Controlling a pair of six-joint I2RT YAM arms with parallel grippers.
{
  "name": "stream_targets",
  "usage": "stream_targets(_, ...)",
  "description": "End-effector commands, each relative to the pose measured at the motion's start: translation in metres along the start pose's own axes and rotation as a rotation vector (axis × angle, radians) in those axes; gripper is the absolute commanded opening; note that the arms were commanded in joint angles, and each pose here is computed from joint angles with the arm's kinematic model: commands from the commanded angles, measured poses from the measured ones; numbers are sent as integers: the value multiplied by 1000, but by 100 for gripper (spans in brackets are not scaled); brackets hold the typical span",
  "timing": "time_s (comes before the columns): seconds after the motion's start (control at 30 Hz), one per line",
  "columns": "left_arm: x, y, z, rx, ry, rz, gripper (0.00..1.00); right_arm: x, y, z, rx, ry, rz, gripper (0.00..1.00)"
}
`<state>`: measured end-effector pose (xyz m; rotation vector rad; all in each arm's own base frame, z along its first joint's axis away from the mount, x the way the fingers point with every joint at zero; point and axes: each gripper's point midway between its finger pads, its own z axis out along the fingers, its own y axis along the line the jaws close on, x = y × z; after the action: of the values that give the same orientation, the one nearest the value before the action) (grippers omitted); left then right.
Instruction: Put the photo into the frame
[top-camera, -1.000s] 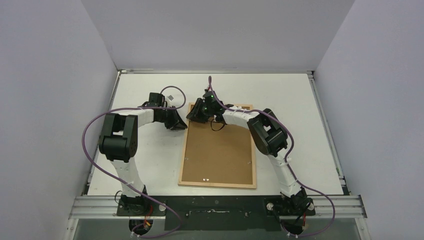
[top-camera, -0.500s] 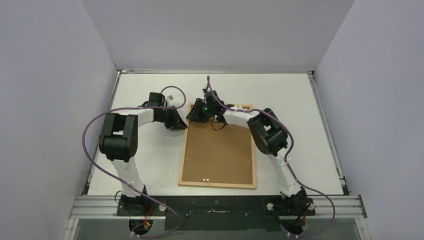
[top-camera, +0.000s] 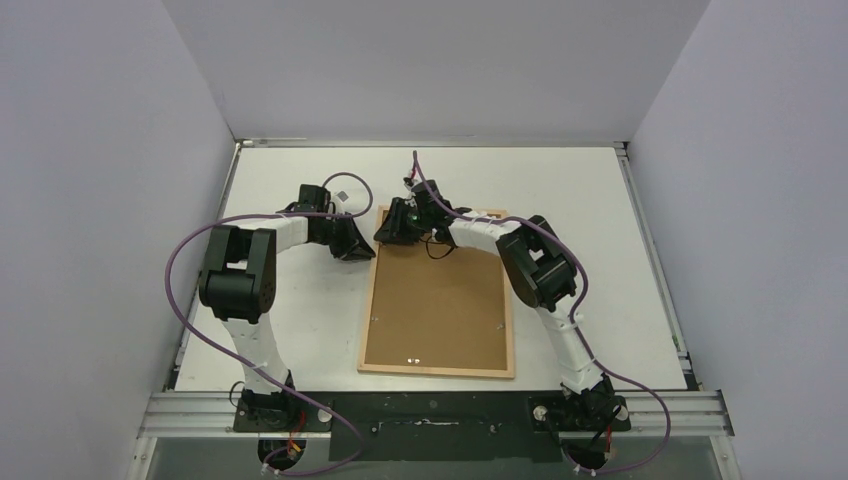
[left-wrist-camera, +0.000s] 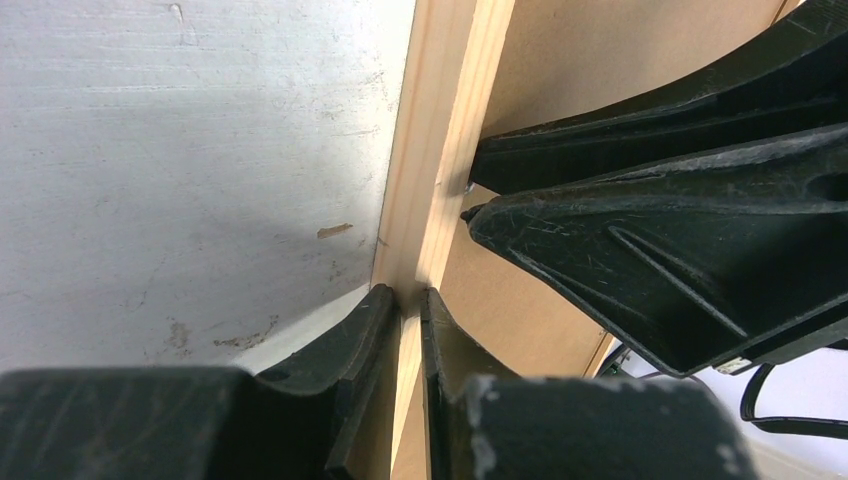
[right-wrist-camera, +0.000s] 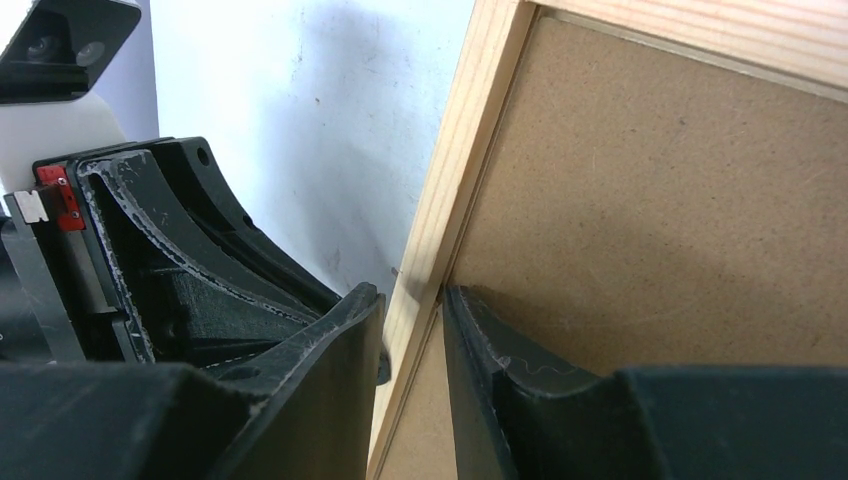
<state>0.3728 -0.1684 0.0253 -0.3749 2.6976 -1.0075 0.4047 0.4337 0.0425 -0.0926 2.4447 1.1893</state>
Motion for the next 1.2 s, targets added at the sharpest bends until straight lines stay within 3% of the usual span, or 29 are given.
stream_targets(0.0,5,23,14,-90,18,15,10,44,-17,11,37,153,29,30)
stream_targets(0.23,-6,11,5,-77,-5,34,11,-31,33,-4,-83,-45,80,32)
stream_targets(0.5,-33,-12,-11,-25,-66,66,26,-101,5,-84,95,-318,83,35)
stream_targets(0.7,-54,-27,-12,14,-101,95,36,-103,-41,-144,325,-388,63,36)
stream_targets(0.83,-68,-29,-6,16,-117,104,42,-99,-68,-161,441,-396,78,36)
stream_targets(1.0,-78,-28,3,9,-121,104,47,-96,-85,-159,471,-389,133,36)
stream_targets(1.17,-78,-27,14,-24,-110,115,50,-91,-93,-148,459,-377,183,43)
